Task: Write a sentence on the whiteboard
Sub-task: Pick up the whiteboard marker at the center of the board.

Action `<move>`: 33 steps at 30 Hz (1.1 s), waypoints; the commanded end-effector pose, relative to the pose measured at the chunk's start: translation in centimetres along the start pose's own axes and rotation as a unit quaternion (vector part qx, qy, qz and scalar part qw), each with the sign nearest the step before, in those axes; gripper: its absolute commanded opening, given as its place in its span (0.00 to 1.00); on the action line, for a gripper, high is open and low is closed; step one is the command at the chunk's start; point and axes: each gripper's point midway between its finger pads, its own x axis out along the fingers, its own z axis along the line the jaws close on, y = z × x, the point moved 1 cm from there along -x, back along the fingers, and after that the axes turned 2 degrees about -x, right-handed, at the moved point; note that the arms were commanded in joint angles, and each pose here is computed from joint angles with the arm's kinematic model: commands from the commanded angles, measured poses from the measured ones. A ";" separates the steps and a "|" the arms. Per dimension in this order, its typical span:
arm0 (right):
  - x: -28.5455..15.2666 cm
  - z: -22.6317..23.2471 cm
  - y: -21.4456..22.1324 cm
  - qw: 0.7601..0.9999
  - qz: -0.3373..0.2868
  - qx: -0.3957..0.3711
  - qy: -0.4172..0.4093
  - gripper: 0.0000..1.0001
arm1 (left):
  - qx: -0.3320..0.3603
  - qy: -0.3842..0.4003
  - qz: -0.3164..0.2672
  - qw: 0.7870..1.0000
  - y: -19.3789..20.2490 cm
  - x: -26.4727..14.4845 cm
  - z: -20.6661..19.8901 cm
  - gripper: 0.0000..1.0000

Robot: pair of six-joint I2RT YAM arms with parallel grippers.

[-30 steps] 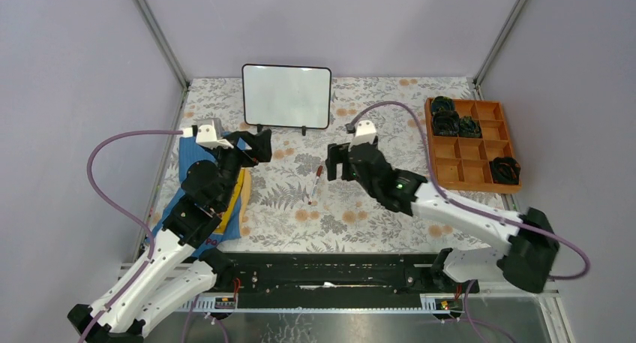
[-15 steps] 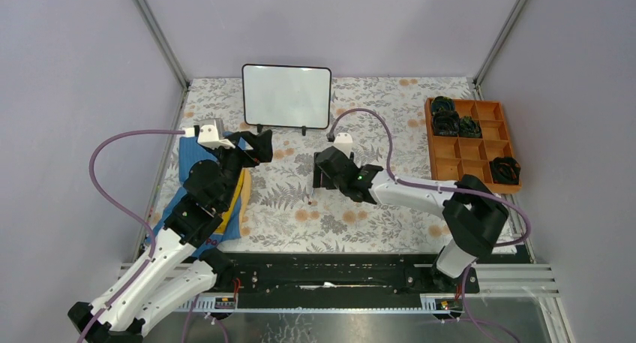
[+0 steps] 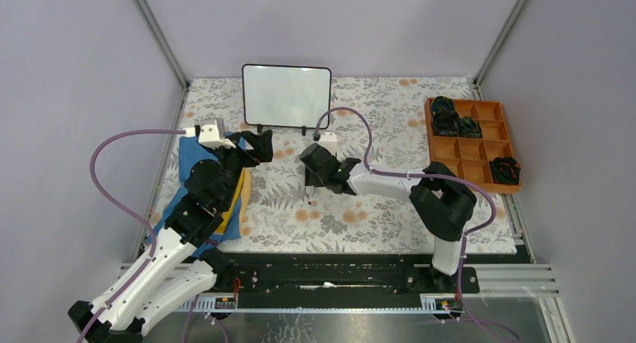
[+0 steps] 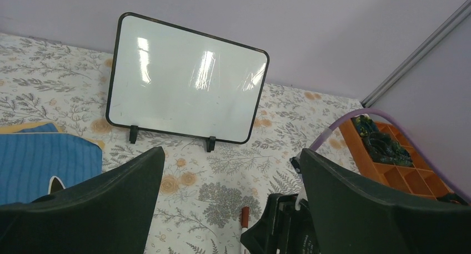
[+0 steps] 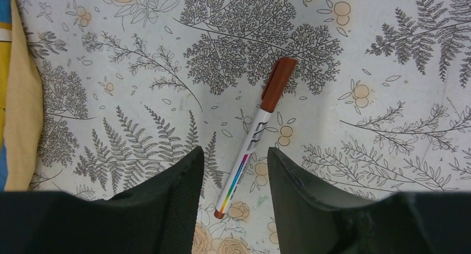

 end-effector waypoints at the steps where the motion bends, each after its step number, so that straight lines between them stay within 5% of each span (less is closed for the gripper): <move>1: 0.3 1.2 -0.6 1.000 0.001 -0.003 -0.004 0.51 | -0.004 -0.002 -0.016 1.000 -0.7 0.1 -0.2 0.99; 33: 3.2 -3.3 4.5 0.995 0.076 -0.031 0.053 0.37 | -0.002 -0.003 -0.008 1.000 -0.2 0.2 -0.3 0.99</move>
